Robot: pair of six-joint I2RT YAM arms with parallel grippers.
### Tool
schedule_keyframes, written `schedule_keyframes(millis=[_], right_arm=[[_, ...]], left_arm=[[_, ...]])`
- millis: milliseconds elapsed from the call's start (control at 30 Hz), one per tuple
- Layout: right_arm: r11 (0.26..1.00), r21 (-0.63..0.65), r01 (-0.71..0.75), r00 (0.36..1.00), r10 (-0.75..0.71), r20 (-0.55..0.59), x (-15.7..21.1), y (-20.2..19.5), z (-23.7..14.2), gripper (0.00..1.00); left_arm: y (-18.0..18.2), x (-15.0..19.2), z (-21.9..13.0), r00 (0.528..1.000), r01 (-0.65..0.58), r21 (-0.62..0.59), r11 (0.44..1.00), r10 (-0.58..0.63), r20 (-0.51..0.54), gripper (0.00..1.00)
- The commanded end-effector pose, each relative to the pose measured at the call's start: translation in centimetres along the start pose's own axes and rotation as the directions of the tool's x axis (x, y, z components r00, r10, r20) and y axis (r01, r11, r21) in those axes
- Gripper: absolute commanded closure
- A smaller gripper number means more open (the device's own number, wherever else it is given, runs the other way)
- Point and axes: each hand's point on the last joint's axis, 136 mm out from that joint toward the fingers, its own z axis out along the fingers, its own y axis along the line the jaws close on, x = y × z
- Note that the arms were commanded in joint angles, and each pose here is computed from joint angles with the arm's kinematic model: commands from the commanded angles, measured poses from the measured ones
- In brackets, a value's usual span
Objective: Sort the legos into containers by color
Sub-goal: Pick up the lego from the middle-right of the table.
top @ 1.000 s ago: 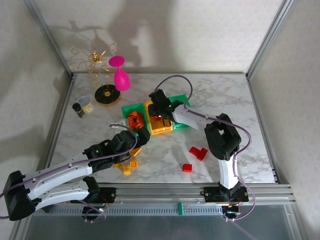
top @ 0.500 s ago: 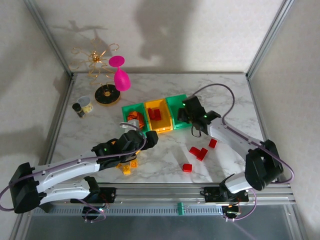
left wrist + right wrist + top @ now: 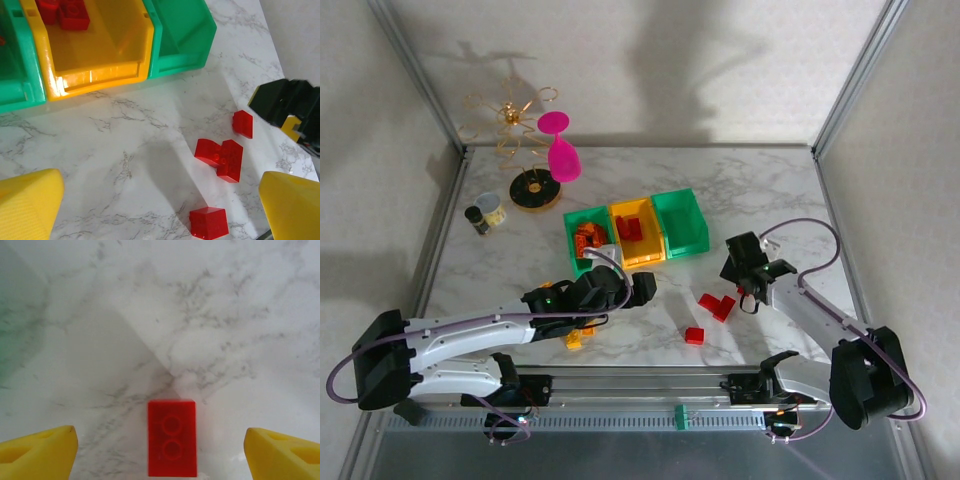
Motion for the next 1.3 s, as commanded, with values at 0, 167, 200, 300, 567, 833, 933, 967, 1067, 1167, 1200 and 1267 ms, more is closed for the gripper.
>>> schedule_keyframes(millis=[0,167,200,300,567,833,933,967,1067,1167,1200,1267], right_arm=[[0.999,0.017,-0.040,0.999,0.040,-0.003,0.6,-0.5,1.0,0.19],[1.000,-0.030,-0.003,0.999,0.001,-0.043,1.8,0.5,2.4,0.33],[0.999,-0.033,0.004,0.999,-0.005,-0.048,1.9,0.6,2.7,0.35],[1.000,-0.018,0.008,0.998,-0.010,-0.069,2.2,0.3,3.4,0.39],[0.999,-0.016,0.042,0.996,-0.043,-0.078,2.4,0.3,4.0,0.53],[0.997,-0.021,0.077,0.995,-0.078,-0.067,1.7,0.5,3.5,0.68],[0.995,-0.034,0.096,0.993,-0.098,-0.062,1.2,1.0,3.1,0.72],[0.993,-0.045,0.107,0.992,-0.110,-0.058,0.9,1.4,2.8,0.72],[0.989,-0.049,0.140,0.990,-0.141,-0.028,-0.3,2.6,1.6,0.73],[0.982,-0.070,0.175,0.984,-0.174,0.022,-1.6,4.6,-0.2,0.73],[0.977,-0.087,0.192,0.981,-0.190,0.036,-2.0,5.6,-0.8,0.72],[0.964,-0.130,0.231,0.973,-0.225,0.061,-2.5,7.9,-1.9,0.72]], left_arm=[[-1.8,-0.7,-0.3,1.000,-0.009,0.047,0.999,0.008,0.016,0.00],[-1.6,-0.4,-0.2,1.000,-0.010,0.041,0.999,0.010,0.008,0.00],[-1.6,-0.4,-0.2,1.000,-0.008,0.041,0.999,0.008,0.009,0.00],[-1.3,-0.3,-0.2,1.000,-0.005,0.035,0.999,0.005,0.010,0.00],[-1.1,-0.2,-0.1,1.000,-0.008,0.024,1.000,0.008,0.008,0.00],[-1.1,-0.1,0.1,1.000,-0.015,0.018,1.000,0.015,0.004,0.00],[-1.0,-0.3,0.0,1.000,-0.014,0.011,1.000,0.014,0.009,0.00],[-1.0,-0.4,-0.1,1.000,-0.013,0.010,1.000,0.012,0.014,0.00],[-0.8,-0.8,-0.4,0.999,-0.012,0.004,1.000,0.012,0.031,0.00],[-0.2,-1.4,-1.0,0.998,-0.008,-0.023,1.000,0.009,0.059,0.00],[0.1,-1.6,-1.2,0.998,-0.002,-0.030,1.000,0.004,0.068,0.00],[0.5,-2.0,-1.6,0.996,0.007,-0.037,0.999,-0.004,0.084,0.00]])
